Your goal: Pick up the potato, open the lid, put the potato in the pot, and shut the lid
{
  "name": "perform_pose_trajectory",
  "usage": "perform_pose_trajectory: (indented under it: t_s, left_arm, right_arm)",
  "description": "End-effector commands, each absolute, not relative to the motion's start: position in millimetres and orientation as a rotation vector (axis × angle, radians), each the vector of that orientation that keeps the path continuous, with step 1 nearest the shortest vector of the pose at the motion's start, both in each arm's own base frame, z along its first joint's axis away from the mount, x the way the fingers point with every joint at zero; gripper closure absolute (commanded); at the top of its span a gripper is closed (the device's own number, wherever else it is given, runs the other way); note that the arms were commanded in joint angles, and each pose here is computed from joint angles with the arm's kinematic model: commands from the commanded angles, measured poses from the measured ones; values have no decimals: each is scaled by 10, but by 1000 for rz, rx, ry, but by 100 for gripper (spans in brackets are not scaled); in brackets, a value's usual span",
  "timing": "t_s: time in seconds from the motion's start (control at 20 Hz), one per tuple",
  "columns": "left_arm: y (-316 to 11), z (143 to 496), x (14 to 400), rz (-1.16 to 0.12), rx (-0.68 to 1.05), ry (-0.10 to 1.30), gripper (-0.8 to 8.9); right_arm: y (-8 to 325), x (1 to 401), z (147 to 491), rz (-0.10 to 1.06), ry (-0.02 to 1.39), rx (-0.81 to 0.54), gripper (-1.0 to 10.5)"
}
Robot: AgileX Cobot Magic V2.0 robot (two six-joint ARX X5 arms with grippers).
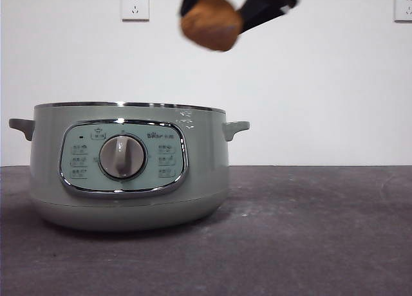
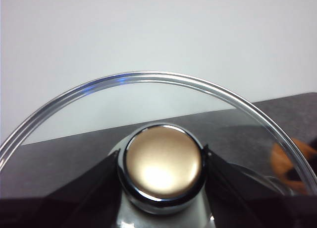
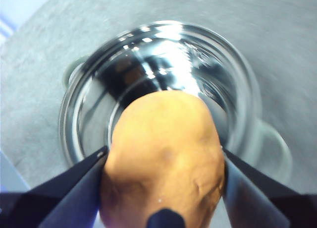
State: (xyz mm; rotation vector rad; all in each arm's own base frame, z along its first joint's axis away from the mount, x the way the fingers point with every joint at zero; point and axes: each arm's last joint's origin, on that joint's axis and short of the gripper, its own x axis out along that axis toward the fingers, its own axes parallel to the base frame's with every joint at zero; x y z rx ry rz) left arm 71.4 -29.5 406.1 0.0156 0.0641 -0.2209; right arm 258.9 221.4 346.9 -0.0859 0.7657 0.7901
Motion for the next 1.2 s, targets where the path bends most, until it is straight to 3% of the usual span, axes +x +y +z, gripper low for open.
perform_pose_trajectory:
  t_s: [0.05, 0.45, 0.65, 1.1, 1.15, 1.2]
  left_arm:
    - [-200, 4134, 546, -205, -3, -9, 822]
    - [-170, 4048, 490, -205, 18, 64, 822]
    - [-169, 4042, 490, -204, 21, 70, 822]
    - [-169, 4021, 488, -204, 30, 90, 822]
    - [-168, 4013, 488, -204, 33, 98, 822]
    - [-168, 4007, 487, -204, 35, 104, 822]
  right_arm:
    - [2503, 2827, 3381, 828, 775, -163, 958]
    - [3212, 3315, 2766, 879, 848, -360, 958]
    - [3353, 3338, 2428, 860, 893, -459, 958]
    - [3460, 3326, 2136, 867, 954, -517, 934]
    - [3459, 3325, 2135, 866, 955, -517, 832]
    - [3457, 3327, 2135, 862, 955, -517, 628]
